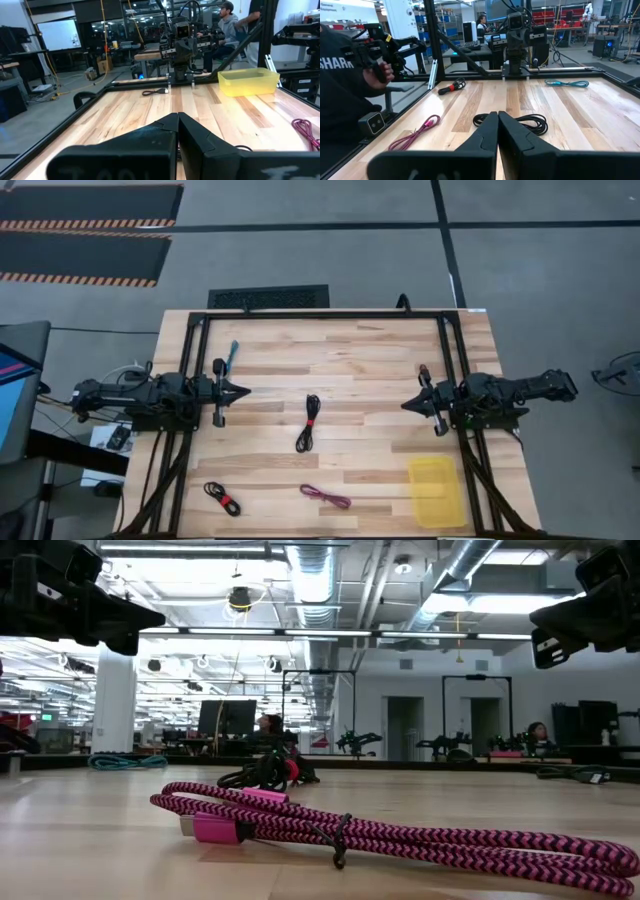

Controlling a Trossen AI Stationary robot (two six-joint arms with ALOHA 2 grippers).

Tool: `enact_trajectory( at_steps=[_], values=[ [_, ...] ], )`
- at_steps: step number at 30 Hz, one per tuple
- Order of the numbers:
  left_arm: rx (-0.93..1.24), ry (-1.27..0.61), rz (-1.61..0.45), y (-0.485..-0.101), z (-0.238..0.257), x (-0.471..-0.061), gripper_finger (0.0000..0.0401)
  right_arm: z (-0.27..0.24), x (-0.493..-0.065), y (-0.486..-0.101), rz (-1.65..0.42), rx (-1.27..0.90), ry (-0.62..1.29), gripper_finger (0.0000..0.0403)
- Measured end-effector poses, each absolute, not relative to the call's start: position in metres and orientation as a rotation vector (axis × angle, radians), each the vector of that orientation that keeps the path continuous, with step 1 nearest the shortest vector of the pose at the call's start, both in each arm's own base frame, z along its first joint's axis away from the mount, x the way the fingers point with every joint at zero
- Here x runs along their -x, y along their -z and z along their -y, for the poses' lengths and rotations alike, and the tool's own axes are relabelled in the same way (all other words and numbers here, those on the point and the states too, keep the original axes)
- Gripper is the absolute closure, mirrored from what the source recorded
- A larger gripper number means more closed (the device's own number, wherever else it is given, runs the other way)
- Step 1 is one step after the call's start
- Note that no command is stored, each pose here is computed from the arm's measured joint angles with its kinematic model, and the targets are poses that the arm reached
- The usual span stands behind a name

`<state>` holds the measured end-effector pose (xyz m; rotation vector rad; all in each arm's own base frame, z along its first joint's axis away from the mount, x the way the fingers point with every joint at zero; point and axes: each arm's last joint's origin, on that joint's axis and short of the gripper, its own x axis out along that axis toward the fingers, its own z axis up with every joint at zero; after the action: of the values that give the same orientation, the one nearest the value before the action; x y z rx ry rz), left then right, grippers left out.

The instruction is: Pick and place USB-C Cables

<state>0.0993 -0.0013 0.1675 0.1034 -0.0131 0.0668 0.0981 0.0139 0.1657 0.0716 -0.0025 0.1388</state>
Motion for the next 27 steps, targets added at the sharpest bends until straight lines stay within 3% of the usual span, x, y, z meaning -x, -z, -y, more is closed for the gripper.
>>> enact_trajectory(
  at_steps=[6,17,23,27],
  values=[
    [-0.152,-0.135,0.047,-0.171,-0.001,-0.099,0.0401,-0.014,-0.098,-0.166,0.004,-0.043,-0.138,0.0369],
    [-0.174,-0.207,0.047,-0.172,-0.003,-0.099,0.0401,-0.009,-0.099,-0.169,0.05,0.366,-0.06,0.0369],
    [-0.179,-0.209,0.083,-0.176,-0.003,-0.098,0.0401,-0.009,-0.097,-0.184,0.207,0.295,-0.039,0.0369],
    [-0.175,-0.21,0.083,-0.176,-0.003,-0.098,0.0401,-0.008,-0.094,-0.196,0.329,0.039,-0.043,0.0369]
  ],
)
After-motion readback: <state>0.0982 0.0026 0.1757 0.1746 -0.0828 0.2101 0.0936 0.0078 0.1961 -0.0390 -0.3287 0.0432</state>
